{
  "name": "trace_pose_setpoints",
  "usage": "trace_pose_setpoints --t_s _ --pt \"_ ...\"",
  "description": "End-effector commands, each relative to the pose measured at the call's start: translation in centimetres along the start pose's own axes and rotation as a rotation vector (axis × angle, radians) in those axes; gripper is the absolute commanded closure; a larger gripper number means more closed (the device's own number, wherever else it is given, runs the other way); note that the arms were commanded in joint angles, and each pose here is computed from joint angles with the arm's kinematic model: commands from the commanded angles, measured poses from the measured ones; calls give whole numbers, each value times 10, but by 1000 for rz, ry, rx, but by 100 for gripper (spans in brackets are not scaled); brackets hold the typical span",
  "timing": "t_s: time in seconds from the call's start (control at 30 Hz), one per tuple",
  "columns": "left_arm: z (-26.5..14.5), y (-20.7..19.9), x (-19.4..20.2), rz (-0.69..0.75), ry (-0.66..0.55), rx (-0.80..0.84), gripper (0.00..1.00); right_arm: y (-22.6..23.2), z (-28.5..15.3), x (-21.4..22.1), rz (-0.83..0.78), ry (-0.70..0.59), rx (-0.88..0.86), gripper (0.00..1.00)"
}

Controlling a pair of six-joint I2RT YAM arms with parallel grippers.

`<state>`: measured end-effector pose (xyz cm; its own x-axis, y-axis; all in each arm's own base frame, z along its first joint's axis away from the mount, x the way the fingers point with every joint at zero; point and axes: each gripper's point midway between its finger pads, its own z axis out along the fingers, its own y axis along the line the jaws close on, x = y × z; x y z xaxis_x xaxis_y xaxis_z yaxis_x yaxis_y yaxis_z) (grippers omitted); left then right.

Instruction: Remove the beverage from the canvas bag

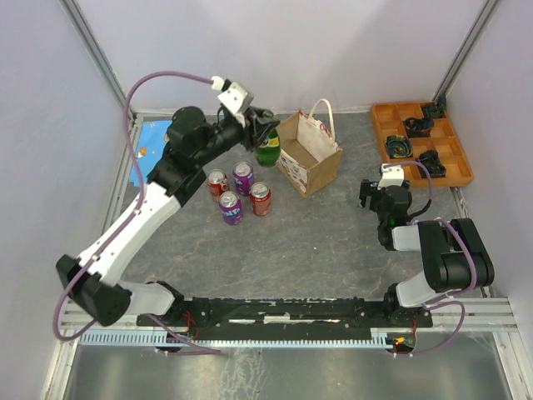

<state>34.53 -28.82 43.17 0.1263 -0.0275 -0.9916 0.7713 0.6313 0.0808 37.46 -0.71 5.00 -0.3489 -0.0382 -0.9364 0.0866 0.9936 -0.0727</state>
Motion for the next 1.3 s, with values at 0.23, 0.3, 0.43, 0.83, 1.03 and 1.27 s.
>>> trace_pose_setpoints --t_s 0.23,0.3,0.43,0.83,1.03,1.27 --pt "-82 -15 5 55 -34 -73 97 0 5 -22 12 -64 6 1" --pt "-87 -18 30 23 5 -72 97 0 6 -22 13 -63 6 1" --pt "-93 -27 73 -67 55 -63 97 0 6 -22 14 -63 6 1" --pt "-104 -33 117 -81 -10 -71 97 -1 6 -22 13 -62 7 1" --pt "-100 -36 126 -121 2 -62 97 0 6 -22 13 -63 7 1" --pt "-100 -39 128 -138 15 -53 97 -1 6 -22 13 -62 7 1"
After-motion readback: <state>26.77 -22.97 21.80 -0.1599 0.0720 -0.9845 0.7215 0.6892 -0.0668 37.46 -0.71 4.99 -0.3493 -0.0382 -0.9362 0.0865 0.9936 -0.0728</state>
